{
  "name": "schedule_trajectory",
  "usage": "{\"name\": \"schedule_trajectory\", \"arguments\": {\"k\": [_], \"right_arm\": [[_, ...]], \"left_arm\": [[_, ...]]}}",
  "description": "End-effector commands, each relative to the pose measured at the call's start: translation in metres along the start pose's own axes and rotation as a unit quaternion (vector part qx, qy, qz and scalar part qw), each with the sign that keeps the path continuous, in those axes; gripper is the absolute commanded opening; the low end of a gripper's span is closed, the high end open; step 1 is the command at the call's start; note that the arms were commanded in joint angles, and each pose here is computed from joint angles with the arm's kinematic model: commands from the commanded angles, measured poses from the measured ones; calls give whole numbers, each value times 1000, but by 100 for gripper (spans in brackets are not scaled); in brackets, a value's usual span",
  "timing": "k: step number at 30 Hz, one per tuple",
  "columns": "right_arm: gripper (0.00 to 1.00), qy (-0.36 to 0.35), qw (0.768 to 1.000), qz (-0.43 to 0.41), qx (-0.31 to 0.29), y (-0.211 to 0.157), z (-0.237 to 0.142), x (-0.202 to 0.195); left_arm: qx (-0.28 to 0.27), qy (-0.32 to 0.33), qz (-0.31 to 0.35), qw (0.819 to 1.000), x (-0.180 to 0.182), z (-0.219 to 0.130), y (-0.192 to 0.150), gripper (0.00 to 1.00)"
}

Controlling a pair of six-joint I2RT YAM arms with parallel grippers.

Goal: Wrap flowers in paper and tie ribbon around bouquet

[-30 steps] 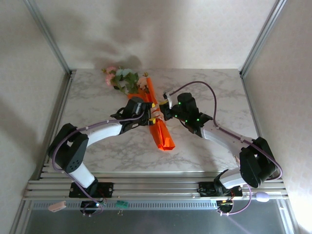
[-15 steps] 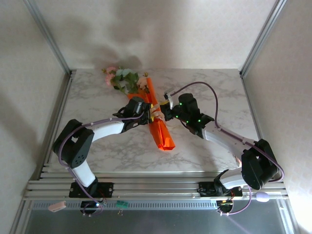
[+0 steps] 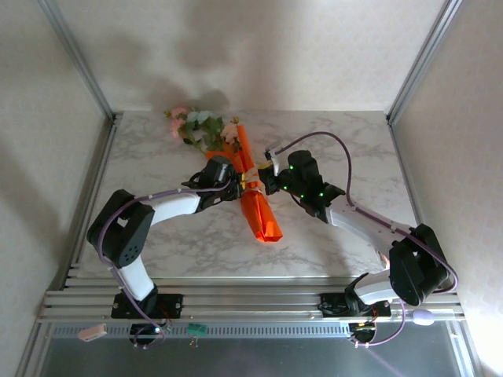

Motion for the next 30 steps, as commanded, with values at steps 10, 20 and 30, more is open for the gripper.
{"name": "schedule_trajectory", "arguments": {"k": [10, 20, 30], "right_arm": [[0, 0, 1000, 2, -8, 6, 0, 0], [0, 1, 1000, 2, -6, 6, 0, 0], [0, 4, 1000, 1, -4, 5, 1, 1]], "left_arm": [[-1, 4, -207, 978, 1, -9, 1, 29], [-21, -17, -193, 981, -12, -16, 6, 39], [7, -16, -203, 979, -17, -19, -8, 55]]}}
Point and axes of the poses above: each hand's point on the last joint's axis, 136 mm out from that joint toward the fingers, its own z axis out along the fingers, its own x axis along the line the jaws close on, y = z × x, the point moved 4 cm from there along -z, back along the fingers, and after that the axes turned 10 degrees about z, right-handed, at the moved point
